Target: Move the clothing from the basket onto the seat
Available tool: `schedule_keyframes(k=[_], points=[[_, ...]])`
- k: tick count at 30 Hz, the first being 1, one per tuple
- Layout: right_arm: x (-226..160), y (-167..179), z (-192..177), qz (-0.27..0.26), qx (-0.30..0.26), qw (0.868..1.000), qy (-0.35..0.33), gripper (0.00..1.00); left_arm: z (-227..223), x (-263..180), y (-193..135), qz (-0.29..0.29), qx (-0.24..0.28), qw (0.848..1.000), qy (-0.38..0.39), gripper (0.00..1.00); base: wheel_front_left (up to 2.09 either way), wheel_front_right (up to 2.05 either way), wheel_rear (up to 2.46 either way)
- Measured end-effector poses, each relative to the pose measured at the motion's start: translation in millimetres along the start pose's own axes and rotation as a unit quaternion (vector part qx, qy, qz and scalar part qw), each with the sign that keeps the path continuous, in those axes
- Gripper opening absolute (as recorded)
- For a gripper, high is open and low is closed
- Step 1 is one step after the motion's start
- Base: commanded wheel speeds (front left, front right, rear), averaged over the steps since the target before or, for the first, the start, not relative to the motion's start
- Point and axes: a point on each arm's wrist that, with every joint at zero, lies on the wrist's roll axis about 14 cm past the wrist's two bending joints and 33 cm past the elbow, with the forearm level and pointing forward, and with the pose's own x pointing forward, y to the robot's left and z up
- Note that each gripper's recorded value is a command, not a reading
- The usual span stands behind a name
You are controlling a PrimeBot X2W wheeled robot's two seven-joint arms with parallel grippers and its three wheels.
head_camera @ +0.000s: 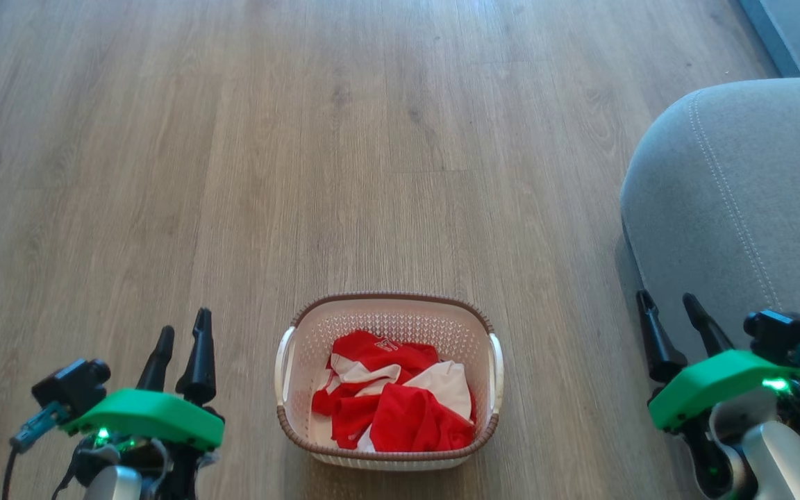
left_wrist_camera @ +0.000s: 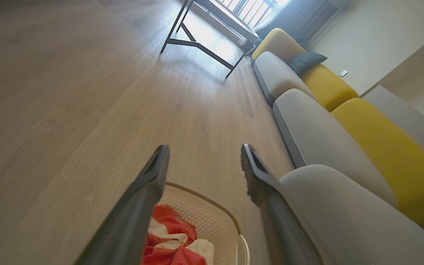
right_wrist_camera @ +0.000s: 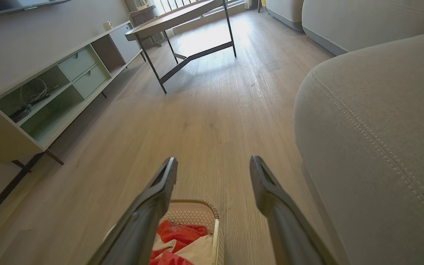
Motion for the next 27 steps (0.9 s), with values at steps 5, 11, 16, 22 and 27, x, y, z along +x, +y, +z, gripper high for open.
schedule_keyframes(k=[5,11,16,22,27], points=[[0.5,5.1,-1.2,0.010,-0.023,1.000,0.001,1.00,-0.4,0.2,-2.8,-0.007,0.029,1.000,-0.001,1.00,0.00,0.00,0.00],[-0.5,6.3,-2.7,0.019,-0.053,0.998,0.002,1.00,-0.7,0.7,-3.5,-0.011,0.058,0.998,-0.001,1.00,0.00,0.00,0.00],[-1.5,6.8,-2.6,0.023,-0.072,0.997,0.000,1.00,-0.7,1.3,-4.9,-0.018,0.093,0.995,-0.003,1.00,0.00,0.00,0.00],[-2.3,5.3,-2.8,0.021,-0.070,0.997,-0.004,1.00,-1.3,1.1,-5.1,-0.024,0.130,0.991,-0.003,1.00,0.00,0.00,0.00],[-3.3,6.2,-7.0,0.025,-0.080,0.996,0.000,1.00,-2.7,1.5,-6.6,-0.031,0.159,0.987,-0.004,1.00,0.00,0.00,0.00]])
